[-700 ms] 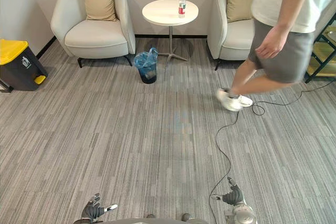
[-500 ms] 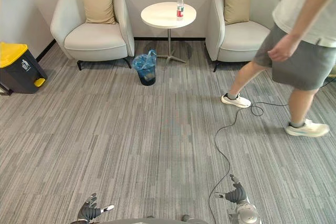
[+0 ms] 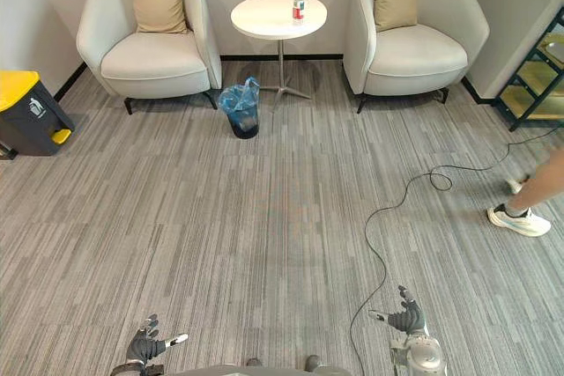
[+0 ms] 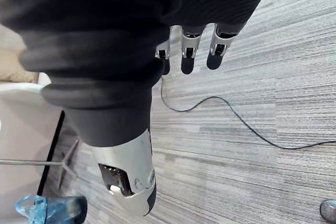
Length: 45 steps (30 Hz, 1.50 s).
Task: Gather rubbish on tea table into small bin, then transfer packed bag to large trash can.
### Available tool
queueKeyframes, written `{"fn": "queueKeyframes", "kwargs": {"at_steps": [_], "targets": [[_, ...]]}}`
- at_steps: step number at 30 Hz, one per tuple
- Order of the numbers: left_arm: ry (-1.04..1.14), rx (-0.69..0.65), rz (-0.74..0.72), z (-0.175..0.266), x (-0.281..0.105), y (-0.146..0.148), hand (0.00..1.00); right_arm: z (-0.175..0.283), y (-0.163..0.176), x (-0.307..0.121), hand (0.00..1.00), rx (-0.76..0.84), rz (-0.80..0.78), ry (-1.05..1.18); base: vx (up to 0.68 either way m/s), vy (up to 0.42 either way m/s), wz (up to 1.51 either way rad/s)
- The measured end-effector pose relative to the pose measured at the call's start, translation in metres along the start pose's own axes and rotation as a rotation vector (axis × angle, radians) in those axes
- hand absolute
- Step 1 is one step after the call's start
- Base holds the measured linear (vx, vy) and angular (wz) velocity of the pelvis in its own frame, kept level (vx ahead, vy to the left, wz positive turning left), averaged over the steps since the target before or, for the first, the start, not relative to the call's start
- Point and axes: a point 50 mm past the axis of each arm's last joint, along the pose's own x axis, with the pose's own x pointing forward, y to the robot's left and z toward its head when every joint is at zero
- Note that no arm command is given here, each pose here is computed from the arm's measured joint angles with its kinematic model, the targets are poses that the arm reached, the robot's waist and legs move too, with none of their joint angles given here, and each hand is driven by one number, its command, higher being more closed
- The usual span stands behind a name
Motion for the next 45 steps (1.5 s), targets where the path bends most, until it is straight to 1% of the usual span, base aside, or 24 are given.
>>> {"fn": "queueKeyframes", "kwargs": {"at_steps": [3,8,12,14,16,18,22,24,30,31,33,36,40,45], "targets": [[-0.055,-0.020,-0.005,0.013,0.001,-0.003,0.00,0.002,0.005,0.001,0.00,0.042,-0.019,0.006,0.00,0.059,-0.08],[-0.091,0.007,-0.020,0.023,0.003,-0.004,0.00,0.004,0.015,0.003,0.00,0.034,0.011,0.016,0.15,0.058,-0.04],[-0.100,0.028,-0.016,0.028,0.006,-0.003,0.00,0.008,0.020,0.005,0.00,0.028,0.027,0.008,0.39,-0.021,0.04],[-0.146,0.009,-0.028,0.045,0.013,-0.010,0.00,0.019,0.018,0.009,0.00,0.044,0.010,-0.025,0.56,-0.125,0.44],[-0.164,0.006,-0.028,0.051,0.016,-0.013,0.00,0.026,0.017,0.009,0.00,0.047,0.002,-0.060,0.75,-0.225,0.69],[-0.150,0.008,-0.040,0.047,0.015,-0.019,0.00,0.034,0.017,0.008,0.00,0.052,-0.007,-0.097,0.88,-0.325,0.44],[-0.127,0.007,-0.035,0.041,0.014,-0.017,0.00,0.043,0.031,0.008,0.00,0.046,0.036,-0.133,0.71,-0.279,-0.01],[-0.127,0.005,-0.035,0.041,0.014,-0.018,0.00,0.049,0.039,0.008,0.00,0.083,0.048,-0.160,0.78,-0.176,-0.07],[-0.113,-0.023,-0.042,0.037,0.011,-0.025,0.00,0.079,0.036,0.019,0.00,0.080,0.042,-0.248,0.70,-0.001,-0.57],[-0.086,-0.022,-0.037,0.027,0.007,-0.023,0.00,0.077,0.038,0.019,0.00,0.070,0.043,-0.242,0.79,0.197,-0.77],[-0.087,-0.013,-0.018,0.031,0.011,-0.017,0.00,0.072,0.049,0.018,0.00,0.084,0.059,-0.214,0.80,0.207,-0.38],[-0.089,-0.021,0.003,0.032,0.013,-0.012,0.00,0.069,0.050,0.018,0.00,0.076,0.064,-0.202,0.90,0.211,-0.10],[-0.079,-0.006,0.028,0.030,0.014,-0.005,0.00,0.064,0.064,0.014,0.00,0.038,0.117,-0.193,0.63,0.106,-0.10],[-0.099,-0.008,0.028,0.036,0.016,-0.006,0.00,0.054,0.064,0.011,0.00,0.026,0.122,-0.168,0.60,-0.084,0.47]]}}
